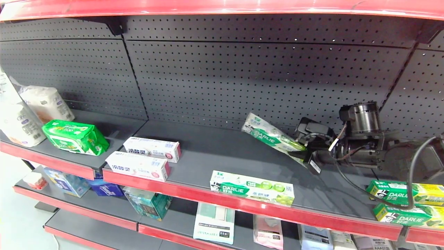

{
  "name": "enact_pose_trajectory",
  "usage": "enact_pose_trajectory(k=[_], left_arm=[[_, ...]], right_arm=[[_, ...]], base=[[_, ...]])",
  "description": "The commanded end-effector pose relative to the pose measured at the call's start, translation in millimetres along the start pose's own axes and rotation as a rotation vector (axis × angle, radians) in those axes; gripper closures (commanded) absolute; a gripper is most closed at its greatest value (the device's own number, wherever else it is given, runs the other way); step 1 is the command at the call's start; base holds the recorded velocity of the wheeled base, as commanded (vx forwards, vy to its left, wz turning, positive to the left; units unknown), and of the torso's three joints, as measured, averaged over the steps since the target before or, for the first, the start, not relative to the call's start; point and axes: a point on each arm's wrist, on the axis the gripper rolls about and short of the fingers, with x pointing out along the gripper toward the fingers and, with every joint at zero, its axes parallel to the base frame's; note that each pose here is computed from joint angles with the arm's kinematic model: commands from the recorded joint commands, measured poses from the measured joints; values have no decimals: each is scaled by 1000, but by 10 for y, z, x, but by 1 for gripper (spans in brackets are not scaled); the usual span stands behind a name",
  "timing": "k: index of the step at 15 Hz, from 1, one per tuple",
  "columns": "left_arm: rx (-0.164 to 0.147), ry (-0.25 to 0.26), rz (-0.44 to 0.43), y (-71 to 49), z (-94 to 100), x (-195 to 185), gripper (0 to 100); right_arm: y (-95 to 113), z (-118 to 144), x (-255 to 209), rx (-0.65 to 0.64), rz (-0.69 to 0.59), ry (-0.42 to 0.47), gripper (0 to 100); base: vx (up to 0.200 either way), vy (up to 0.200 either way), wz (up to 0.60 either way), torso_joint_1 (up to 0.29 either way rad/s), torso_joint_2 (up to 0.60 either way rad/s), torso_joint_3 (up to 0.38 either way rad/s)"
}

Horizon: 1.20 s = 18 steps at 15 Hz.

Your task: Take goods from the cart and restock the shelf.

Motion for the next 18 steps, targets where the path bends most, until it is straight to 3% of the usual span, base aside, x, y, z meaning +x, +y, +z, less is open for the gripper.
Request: enact_pose_trajectory(k=[1, 15, 16, 18], left_arm=[[0, 0, 2, -1, -8, 2, 0], [-2, -5, 2, 0, -12, -3, 0], [-2, -5, 2, 0, -12, -3, 0], [-2, -5, 2, 0, -12, -3, 0]], right_arm=[[45, -82, 110, -19, 31, 29, 100], [241, -42, 374, -70, 81, 63, 100], [245, -44, 397, -71, 83, 66, 0], [271, -3, 428, -77, 87, 60, 0]], base=[[0, 0, 0, 0, 0, 0], [0, 0, 0, 0, 0, 0], [0, 0, 0, 0, 0, 0], [0, 0, 0, 0, 0, 0]])
